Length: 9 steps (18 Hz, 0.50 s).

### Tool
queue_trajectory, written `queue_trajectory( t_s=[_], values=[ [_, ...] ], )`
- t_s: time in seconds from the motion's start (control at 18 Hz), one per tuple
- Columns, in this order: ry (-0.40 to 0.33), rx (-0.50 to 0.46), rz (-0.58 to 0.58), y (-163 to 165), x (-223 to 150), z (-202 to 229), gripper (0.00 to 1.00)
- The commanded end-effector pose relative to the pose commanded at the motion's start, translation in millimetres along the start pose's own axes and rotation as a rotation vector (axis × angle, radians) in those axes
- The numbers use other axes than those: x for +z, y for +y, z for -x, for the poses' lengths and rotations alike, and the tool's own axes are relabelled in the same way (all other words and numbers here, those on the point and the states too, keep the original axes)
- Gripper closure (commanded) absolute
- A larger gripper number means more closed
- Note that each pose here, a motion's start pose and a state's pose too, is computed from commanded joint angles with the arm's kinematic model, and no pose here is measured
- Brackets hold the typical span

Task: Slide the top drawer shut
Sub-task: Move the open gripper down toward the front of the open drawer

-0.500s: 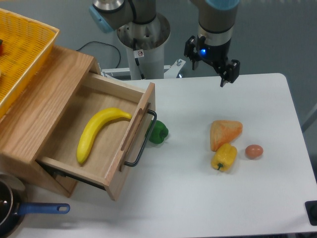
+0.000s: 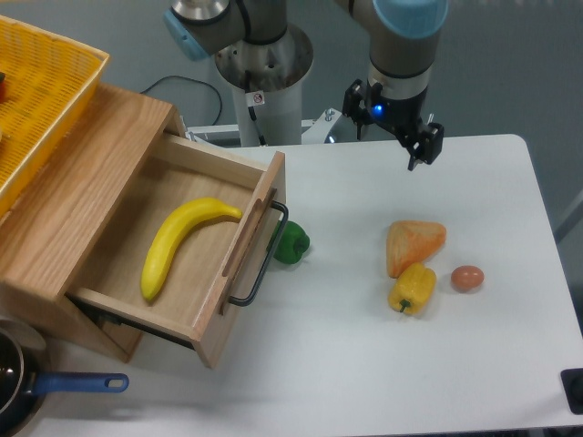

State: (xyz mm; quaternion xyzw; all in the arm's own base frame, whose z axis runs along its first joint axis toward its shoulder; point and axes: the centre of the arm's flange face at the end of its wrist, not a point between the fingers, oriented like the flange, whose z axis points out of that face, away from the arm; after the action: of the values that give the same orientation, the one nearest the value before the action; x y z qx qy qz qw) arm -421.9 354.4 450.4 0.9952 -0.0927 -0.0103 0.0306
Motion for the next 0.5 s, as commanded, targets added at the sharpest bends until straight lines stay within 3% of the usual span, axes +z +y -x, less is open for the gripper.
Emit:
queue_trajectory(
  t_s=[0.39,0.5],
  values=[
    [-0.002,-0.183,-0.025,-8.2,4.9,9.8,0.0],
    [-0.013,-0.19,-0.032,-10.9,5.1,12.4,0.0]
  ],
)
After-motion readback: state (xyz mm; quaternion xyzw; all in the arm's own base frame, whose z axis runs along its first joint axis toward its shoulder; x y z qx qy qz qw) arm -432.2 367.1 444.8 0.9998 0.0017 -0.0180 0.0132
